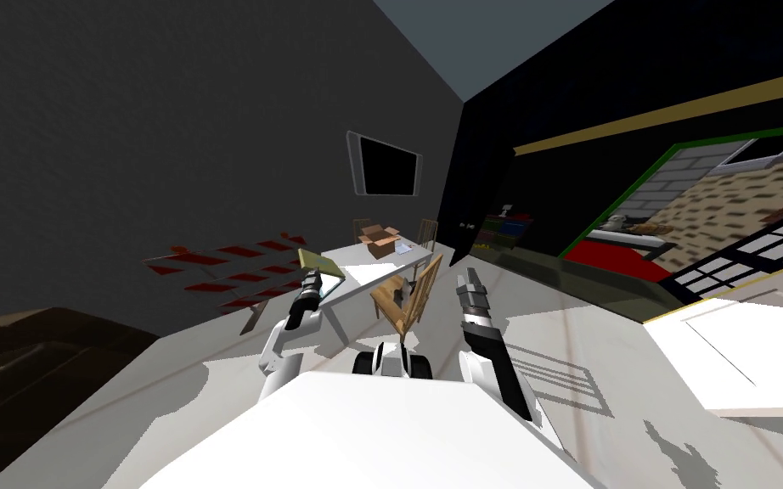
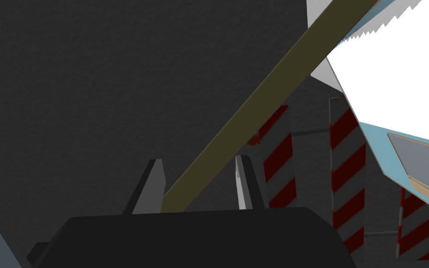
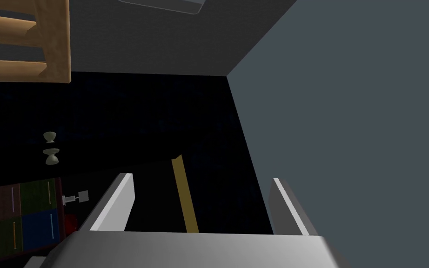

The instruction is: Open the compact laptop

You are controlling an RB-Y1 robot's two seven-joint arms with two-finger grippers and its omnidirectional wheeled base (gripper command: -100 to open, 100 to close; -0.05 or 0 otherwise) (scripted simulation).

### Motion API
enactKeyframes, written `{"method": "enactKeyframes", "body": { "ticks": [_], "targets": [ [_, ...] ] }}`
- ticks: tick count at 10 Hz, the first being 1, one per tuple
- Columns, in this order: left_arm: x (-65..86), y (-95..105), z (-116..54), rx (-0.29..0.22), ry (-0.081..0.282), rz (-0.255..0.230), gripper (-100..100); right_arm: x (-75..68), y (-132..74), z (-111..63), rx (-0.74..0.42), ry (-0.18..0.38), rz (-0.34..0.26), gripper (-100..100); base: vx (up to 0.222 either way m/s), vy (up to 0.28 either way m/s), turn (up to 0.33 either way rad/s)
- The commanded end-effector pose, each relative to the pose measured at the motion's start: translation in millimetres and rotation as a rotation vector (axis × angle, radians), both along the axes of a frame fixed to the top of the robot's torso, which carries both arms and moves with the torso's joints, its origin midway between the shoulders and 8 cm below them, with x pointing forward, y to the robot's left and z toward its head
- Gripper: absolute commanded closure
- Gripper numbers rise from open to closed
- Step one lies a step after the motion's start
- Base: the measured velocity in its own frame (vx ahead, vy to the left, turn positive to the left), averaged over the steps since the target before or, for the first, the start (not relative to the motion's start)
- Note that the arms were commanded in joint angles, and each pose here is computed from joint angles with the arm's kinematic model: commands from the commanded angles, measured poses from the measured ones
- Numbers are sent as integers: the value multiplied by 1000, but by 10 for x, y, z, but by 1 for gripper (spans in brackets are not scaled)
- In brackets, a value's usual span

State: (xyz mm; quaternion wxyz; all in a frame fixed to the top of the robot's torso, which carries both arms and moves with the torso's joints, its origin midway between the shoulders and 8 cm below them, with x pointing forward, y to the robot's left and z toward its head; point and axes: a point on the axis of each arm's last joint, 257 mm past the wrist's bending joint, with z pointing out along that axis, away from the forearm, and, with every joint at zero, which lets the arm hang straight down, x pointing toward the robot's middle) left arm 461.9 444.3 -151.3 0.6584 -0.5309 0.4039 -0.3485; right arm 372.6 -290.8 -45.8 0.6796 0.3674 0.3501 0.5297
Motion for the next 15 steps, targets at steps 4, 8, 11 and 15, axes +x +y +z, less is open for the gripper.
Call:
{"method": "enactKeyframes", "body": {
  "ticks": [4,8,11,15],
  "targets": [
    [-28,38,-30,-50,-65,-16,100,0,0,0,0,0,0,0,-3,-8,43],
    [-79,75,-228,-137,-133,-36,100,0,0,0,0,0,0,0,11,-5,38],
    [-110,83,-246,-158,-171,-44,100,0,0,0,0,0,0,0,12,-4,19],
    [-179,120,-349,-210,-225,-51,100,0,0,0,0,0,0,0,12,-2,26]
  ]
}}
